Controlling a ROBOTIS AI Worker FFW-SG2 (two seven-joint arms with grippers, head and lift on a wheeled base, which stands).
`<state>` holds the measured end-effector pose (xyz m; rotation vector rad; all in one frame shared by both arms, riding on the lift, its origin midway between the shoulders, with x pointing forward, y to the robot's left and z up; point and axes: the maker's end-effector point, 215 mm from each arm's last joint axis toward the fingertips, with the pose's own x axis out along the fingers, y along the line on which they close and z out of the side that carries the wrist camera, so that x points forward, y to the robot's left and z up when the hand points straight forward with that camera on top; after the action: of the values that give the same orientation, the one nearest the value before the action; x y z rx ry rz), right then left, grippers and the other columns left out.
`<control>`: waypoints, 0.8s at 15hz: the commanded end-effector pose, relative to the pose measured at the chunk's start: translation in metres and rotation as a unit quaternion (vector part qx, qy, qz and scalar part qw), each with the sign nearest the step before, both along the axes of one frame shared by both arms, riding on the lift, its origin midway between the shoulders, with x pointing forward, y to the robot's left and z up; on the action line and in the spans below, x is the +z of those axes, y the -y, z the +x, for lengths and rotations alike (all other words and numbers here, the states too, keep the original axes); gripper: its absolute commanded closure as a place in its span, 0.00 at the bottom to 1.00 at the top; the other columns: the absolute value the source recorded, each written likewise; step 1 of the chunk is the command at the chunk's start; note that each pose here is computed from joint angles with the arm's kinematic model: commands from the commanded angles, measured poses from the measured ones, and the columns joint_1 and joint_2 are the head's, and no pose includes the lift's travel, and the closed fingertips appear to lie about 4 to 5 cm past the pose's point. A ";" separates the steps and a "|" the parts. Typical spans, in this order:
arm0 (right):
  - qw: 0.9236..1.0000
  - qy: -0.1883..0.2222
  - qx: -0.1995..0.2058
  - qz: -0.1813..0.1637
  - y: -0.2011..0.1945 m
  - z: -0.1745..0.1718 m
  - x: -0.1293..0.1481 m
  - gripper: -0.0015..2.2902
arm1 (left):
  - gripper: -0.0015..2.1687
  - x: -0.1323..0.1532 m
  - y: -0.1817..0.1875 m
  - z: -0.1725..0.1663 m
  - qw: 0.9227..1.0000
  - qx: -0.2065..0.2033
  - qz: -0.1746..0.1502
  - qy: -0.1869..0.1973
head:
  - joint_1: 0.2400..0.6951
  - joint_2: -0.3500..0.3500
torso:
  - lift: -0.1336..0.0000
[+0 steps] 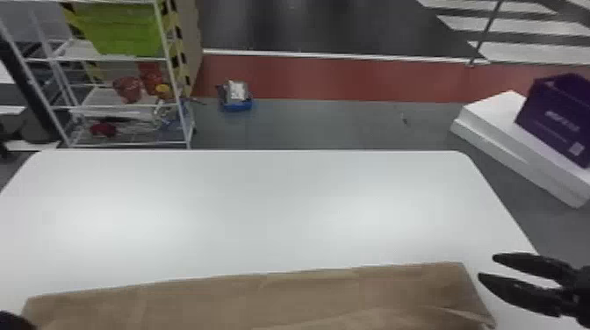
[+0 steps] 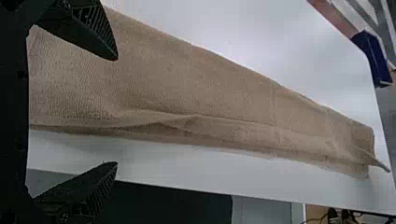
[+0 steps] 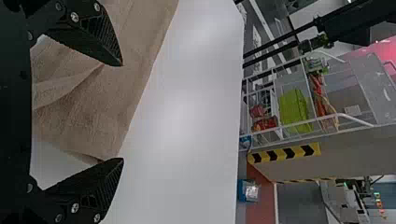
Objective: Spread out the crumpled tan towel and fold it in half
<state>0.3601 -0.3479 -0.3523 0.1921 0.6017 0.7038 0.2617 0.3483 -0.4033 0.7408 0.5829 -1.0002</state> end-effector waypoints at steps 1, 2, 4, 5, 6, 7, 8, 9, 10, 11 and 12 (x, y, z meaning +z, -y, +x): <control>0.998 -0.029 0.014 0.052 -0.047 0.007 0.014 0.08 | 0.03 0.020 -0.027 0.035 0.994 0.085 -0.055 0.040 | 1.00 0.47 | 0.07; 0.997 -0.024 0.023 0.063 -0.062 0.017 0.022 0.05 | 0.03 0.024 -0.047 0.053 0.983 0.151 -0.098 0.048 | 1.00 0.53 | 0.07; 0.995 -0.039 0.055 0.068 -0.102 0.031 0.026 0.05 | 0.03 0.028 -0.081 0.080 0.951 0.239 -0.185 0.062 | 1.00 0.73 | 0.07; 0.995 -0.048 0.076 0.051 -0.125 0.035 0.023 0.05 | 0.03 0.025 -0.093 0.089 0.938 0.268 -0.208 0.066 | 1.00 0.80 | 0.07; 0.994 -0.047 0.096 0.022 -0.145 0.041 0.020 0.06 | 0.03 0.022 -0.103 0.097 0.924 0.297 -0.230 0.071 | 1.00 0.86 | 0.07; 0.992 -0.053 0.113 0.000 -0.163 0.046 0.018 0.06 | 0.03 0.018 -0.113 0.100 0.912 0.324 -0.241 0.070 | 1.00 0.92 | 0.07; 0.988 -0.079 0.129 -0.027 -0.183 0.044 0.010 0.06 | 0.03 0.015 -0.124 0.103 0.900 0.352 -0.248 0.066 | 1.00 0.97 | 0.07; 0.983 -0.094 0.152 -0.044 -0.205 0.041 0.008 0.06 | 0.03 0.005 -0.137 0.104 0.882 0.391 -0.258 0.049 | 1.00 1.00 | 0.07; 0.979 -0.101 0.169 -0.056 -0.223 0.038 0.007 0.06 | 0.03 -0.002 -0.150 0.103 0.864 0.428 -0.263 0.037 | 1.00 1.00 | 0.07; 0.974 -0.101 0.188 -0.070 -0.239 0.038 0.005 0.07 | 0.03 -0.001 -0.160 0.103 0.850 0.448 -0.274 0.039 | 1.00 1.00 | 0.07; 0.969 -0.107 0.203 -0.092 -0.250 0.036 -0.005 0.07 | 0.03 0.003 -0.164 0.102 0.844 0.454 -0.283 0.043 | 1.00 1.00 | 0.07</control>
<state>0.3993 -0.1179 -0.3480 0.0330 0.8846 0.9944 0.3661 0.5062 -0.4022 -0.0188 0.4500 -0.2240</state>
